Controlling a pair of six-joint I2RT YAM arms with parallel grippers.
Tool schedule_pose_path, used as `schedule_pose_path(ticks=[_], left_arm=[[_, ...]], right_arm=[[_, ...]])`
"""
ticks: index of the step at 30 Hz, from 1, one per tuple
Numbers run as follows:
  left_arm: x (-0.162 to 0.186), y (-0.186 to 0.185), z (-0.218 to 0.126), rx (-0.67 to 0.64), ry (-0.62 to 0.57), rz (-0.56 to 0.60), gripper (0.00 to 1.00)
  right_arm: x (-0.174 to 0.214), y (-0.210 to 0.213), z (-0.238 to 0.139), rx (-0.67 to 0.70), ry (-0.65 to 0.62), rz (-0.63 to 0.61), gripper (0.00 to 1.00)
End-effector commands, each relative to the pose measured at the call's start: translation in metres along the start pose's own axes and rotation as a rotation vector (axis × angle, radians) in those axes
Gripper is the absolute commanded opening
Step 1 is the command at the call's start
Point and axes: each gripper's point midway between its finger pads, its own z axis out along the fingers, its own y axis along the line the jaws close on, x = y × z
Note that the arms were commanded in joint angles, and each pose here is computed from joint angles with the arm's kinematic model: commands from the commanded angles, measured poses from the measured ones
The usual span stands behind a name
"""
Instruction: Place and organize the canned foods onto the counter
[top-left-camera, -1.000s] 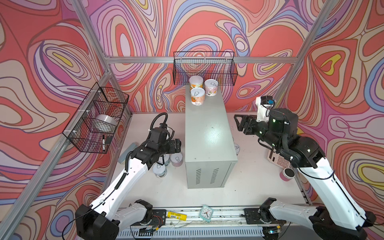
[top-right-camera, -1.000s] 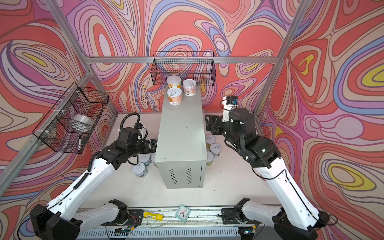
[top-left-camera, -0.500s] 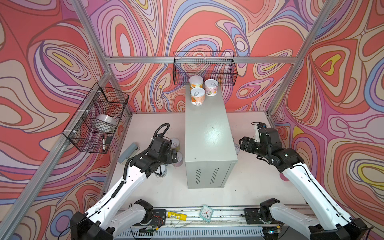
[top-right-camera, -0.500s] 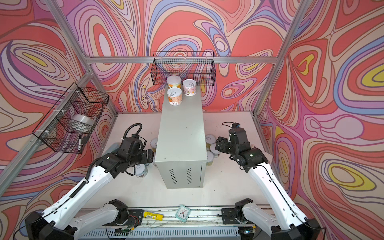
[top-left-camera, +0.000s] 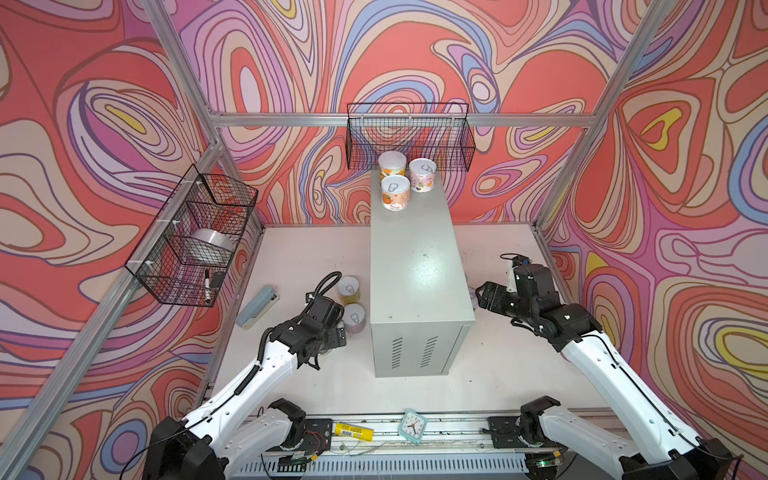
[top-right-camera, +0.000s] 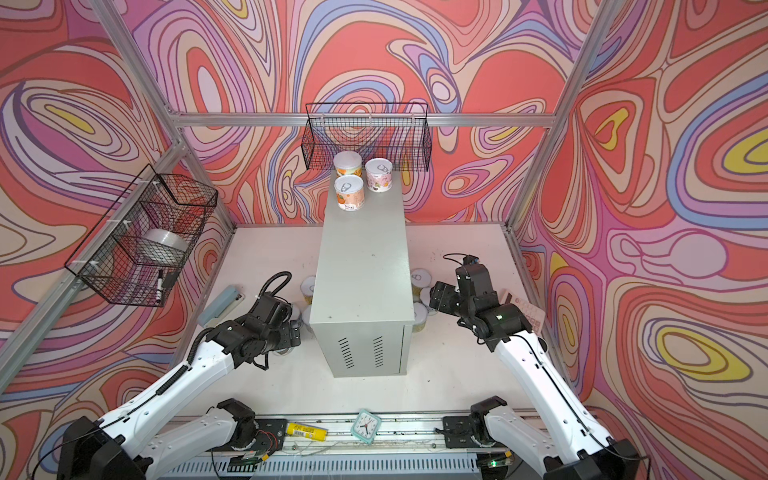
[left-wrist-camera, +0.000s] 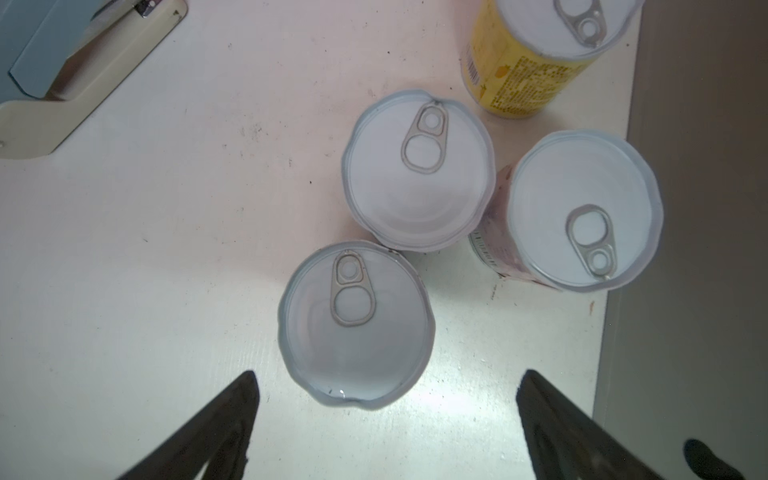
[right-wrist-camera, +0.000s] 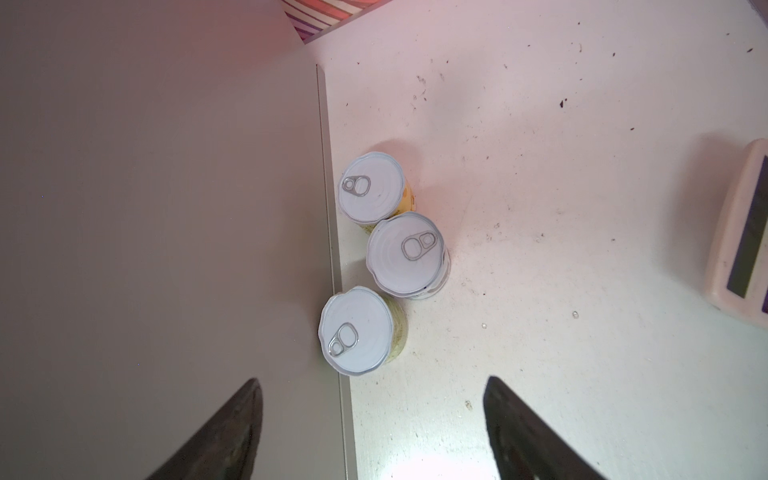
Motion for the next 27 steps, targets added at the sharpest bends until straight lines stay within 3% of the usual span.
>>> schedule_pose_path(ticks=[1,27], left_arm=[[-0.008,0.002,0.003,-0.016,-0.054,-0.042,0.98],[0.004,0.009,0.053,-0.093,0.075,-0.084,0.95]], right_arm=[[-0.005,0.000,-0.006,0.000,-0.029,-0.005,0.86],[0.012,-0.005,0.006,-0.007,0.007,0.002,0.85]])
